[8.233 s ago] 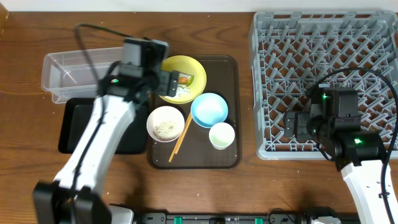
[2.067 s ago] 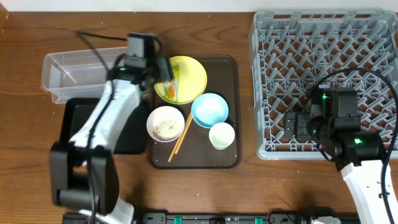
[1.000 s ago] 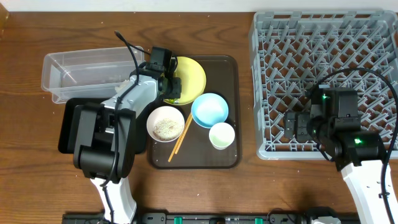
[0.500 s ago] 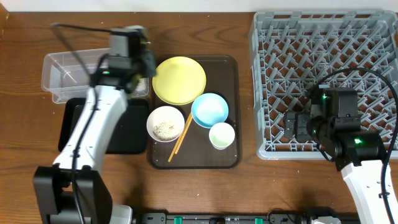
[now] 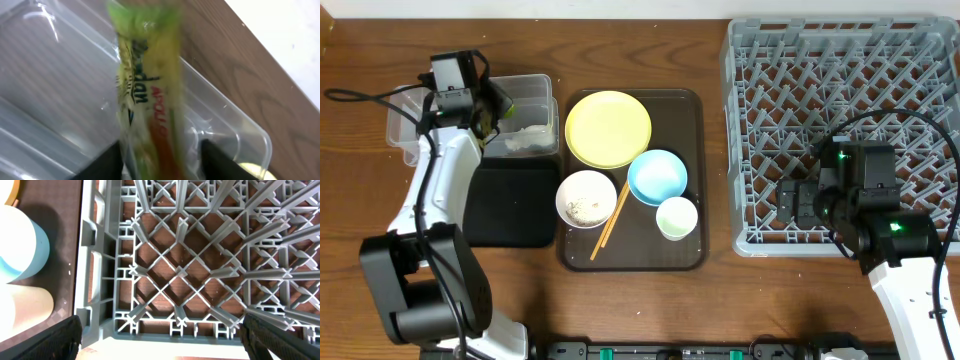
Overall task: Sort waste into correct bins and load items into the dishwasher rack
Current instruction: 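Carry the wrapper left and release it into the clear bin, then grasp the white rice bowl with the left gripper and lift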
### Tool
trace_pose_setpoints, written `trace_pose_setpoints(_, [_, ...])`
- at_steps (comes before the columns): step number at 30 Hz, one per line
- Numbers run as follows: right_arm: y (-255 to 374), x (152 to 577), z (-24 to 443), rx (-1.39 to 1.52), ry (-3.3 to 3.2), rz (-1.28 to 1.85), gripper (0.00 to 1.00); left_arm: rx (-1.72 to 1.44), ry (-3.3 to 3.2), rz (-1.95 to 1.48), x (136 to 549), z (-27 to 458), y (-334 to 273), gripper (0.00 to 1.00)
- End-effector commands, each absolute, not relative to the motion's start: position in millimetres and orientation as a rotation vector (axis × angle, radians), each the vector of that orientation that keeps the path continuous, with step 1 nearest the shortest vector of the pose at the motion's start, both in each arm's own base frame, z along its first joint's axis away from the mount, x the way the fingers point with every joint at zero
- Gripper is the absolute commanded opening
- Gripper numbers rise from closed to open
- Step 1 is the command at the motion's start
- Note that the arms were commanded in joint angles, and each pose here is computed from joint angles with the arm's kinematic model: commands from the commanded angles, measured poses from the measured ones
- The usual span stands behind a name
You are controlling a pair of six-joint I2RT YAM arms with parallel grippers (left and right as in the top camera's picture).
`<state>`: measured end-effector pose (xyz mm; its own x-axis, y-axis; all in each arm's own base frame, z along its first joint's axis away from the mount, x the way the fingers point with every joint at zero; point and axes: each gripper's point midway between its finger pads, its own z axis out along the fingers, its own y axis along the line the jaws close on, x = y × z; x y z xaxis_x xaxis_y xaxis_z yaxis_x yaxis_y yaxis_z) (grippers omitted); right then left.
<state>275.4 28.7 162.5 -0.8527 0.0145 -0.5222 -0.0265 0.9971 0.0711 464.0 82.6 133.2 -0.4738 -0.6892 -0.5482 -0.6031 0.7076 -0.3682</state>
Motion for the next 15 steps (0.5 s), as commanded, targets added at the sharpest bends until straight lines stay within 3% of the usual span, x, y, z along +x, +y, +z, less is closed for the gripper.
trace_pose_setpoints(1, [24.1,279.0,171.5,0.024,2.566,0.098,0.99,-0.888,2.229,-0.169,466.1,144.7,78.7,0.55])
trace_pose_setpoints(9, [24.1,279.2,171.6,0.024,2.565,0.098,0.99,-0.778,2.297,-0.306,435.7,180.4,42.1,0.61])
trace_pose_setpoints(15, [24.1,279.1,171.6,0.024,2.565,0.098,0.99,-0.576,2.613,-0.386,382.6,153.5,-24.9,0.61])
